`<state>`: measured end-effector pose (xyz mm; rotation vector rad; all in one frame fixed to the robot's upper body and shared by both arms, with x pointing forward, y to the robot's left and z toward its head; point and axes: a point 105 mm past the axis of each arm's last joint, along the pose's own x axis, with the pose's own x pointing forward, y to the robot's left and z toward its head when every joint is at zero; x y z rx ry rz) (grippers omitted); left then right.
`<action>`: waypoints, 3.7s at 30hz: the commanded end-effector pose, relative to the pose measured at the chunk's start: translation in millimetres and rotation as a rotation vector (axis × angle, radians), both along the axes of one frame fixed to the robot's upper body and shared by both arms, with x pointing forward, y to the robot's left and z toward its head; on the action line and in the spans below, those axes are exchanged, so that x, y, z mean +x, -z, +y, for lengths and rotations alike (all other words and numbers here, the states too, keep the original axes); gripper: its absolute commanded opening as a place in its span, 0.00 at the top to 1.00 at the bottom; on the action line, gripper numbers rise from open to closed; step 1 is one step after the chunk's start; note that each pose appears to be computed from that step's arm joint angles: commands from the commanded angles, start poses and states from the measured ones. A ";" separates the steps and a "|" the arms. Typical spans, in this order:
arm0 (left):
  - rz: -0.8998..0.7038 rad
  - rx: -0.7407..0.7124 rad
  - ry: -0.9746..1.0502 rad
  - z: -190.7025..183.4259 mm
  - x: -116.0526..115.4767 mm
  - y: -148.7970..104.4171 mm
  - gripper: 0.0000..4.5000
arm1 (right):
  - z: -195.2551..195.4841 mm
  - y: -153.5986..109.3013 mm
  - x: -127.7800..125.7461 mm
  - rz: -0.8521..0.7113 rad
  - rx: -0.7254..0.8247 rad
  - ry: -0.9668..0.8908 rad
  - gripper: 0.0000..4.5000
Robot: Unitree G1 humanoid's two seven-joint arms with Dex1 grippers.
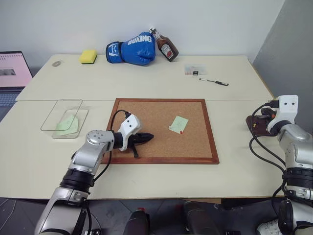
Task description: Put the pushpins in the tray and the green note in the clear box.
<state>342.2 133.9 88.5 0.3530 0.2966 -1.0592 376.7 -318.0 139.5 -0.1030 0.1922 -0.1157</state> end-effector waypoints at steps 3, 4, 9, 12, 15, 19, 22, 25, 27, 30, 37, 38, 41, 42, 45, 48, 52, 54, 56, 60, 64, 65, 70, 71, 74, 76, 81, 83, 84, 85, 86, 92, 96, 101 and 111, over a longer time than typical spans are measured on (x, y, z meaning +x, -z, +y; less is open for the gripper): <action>0.036 0.031 0.031 -2.5 -6.4 11.5 1.00 | -5.6 7.5 -1.9 0.021 0.123 0.033 0.99; 0.036 0.032 0.031 -2.2 -6.6 11.8 1.00 | -5.3 9.3 -2.0 0.028 0.119 0.033 0.99; 0.037 0.035 0.027 -1.1 -7.4 12.6 1.00 | -6.5 15.4 -1.5 0.049 0.135 0.043 0.99; 0.036 0.034 0.026 -1.0 -8.4 12.6 1.00 | -7.4 16.4 -1.5 0.052 0.137 0.046 0.99; 0.035 0.034 0.026 -0.9 -9.3 12.7 1.00 | -7.1 18.1 -1.1 0.058 0.143 0.046 0.99; 0.033 0.034 0.025 -0.4 -8.5 12.2 1.00 | -6.2 18.8 -0.5 0.059 0.148 0.043 0.94; 0.030 0.034 0.026 -0.7 -8.1 11.7 1.00 | -7.2 17.2 -0.6 0.054 0.126 0.041 0.83; 0.027 0.033 0.026 -1.2 -7.4 11.4 1.00 | -8.6 12.8 -1.1 0.042 0.095 0.043 0.71; 0.025 0.033 0.026 -1.4 -7.2 11.4 1.00 | -9.0 8.0 -1.2 0.027 0.078 0.045 0.61; 0.023 0.033 0.028 -1.8 -7.1 11.5 1.00 | -7.6 -3.0 -2.0 -0.006 0.046 0.034 0.46; 0.020 0.030 0.030 -2.1 -6.1 11.1 1.00 | 2.6 -35.3 -4.0 -0.101 0.017 -0.023 0.43; 0.020 0.030 0.029 -2.1 -6.2 11.2 1.00 | 5.7 -40.1 -4.4 -0.114 0.013 -0.041 0.43; 0.021 0.029 0.031 -2.3 -6.7 11.4 1.00 | 34.8 -54.0 -5.4 -0.142 -0.002 -0.210 0.43; 0.021 0.028 0.031 -2.3 -6.7 11.5 1.00 | 46.5 -55.9 -6.7 -0.141 -0.002 -0.278 0.43; 0.022 0.030 0.032 -2.0 -6.4 11.7 1.00 | 90.4 -47.8 -17.4 -0.082 -0.023 -0.528 0.43; 0.020 0.032 0.033 -1.9 -5.5 11.0 1.00 | 146.4 -29.8 -41.7 -0.002 -0.032 -0.820 0.43; 0.017 0.035 0.034 -1.5 -4.4 10.1 1.00 | 183.0 -13.4 -57.1 0.031 -0.074 -0.982 0.43; 0.016 0.036 0.036 -1.5 -4.1 9.6 1.00 | 200.5 -5.0 -58.9 0.031 -0.097 -1.033 0.43; 0.014 0.037 0.037 -1.6 -3.7 9.3 1.00 | 211.1 -1.7 -55.9 0.025 -0.086 -1.051 0.43; 0.006 0.039 0.038 -2.0 -3.0 8.5 1.00 | 225.2 7.0 -43.4 0.012 -0.088 -1.051 0.43; 0.006 0.040 0.039 -1.1 -4.0 7.7 1.00 | 238.6 15.8 -32.8 0.008 -0.086 -1.060 0.43; 0.005 0.040 0.038 -0.6 -4.1 7.4 1.00 | 240.0 17.7 -31.8 0.009 -0.090 -1.066 0.43; 0.004 0.044 0.033 2.2 -5.3 7.3 1.00 | 247.1 29.2 -29.5 0.024 -0.106 -1.096 0.43; 0.004 0.044 0.032 2.4 -5.3 7.3 1.00 | 248.2 30.8 -29.0 0.029 -0.108 -1.100 0.43; 0.003 0.045 0.031 2.7 -5.4 7.3 1.00 | 250.6 35.1 -27.2 0.037 -0.103 -1.108 0.43; 0.004 0.046 0.031 3.4 -5.9 7.6 1.00 | 252.2 36.6 -26.7 0.037 -0.098 -1.111 0.47; 0.004 0.046 0.032 4.0 -6.9 7.7 1.00 | 255.6 35.8 -24.7 0.024 -0.069 -1.104 0.67; 0.004 0.046 0.033 3.8 -6.8 7.2 1.00 | 255.9 34.7 -23.7 0.020 -0.060 -1.098 0.78; 0.003 0.046 0.033 3.9 -6.8 7.1 1.00 | 256.1 34.7 -23.5 0.020 -0.060 -1.098 0.81; 0.003 0.047 0.034 3.7 -6.7 6.8 1.00 | 256.1 34.6 -23.2 0.019 -0.059 -1.096 0.87; 0.002 0.046 0.035 3.3 -6.7 6.6 1.00 | 255.8 34.3 -22.7 0.018 -0.055 -1.092 0.91; 0.002 0.045 0.042 1.1 -7.5 6.5 1.00 | 253.0 31.1 -22.1 0.009 -0.040 -1.081 0.99; 0.003 0.047 0.044 1.3 -7.5 6.6 1.00 | 250.9 20.2 -23.6 -0.013 0.011 -1.078 0.99; 0.009 0.049 0.043 1.7 -8.1 8.3 1.00 | 250.4 -9.6 -27.6 -0.075 0.088 -1.076 0.99; 0.016 0.053 0.046 1.8 -9.2 9.2 1.00 | 223.7 -34.5 -28.1 -0.118 0.089 -0.982 0.99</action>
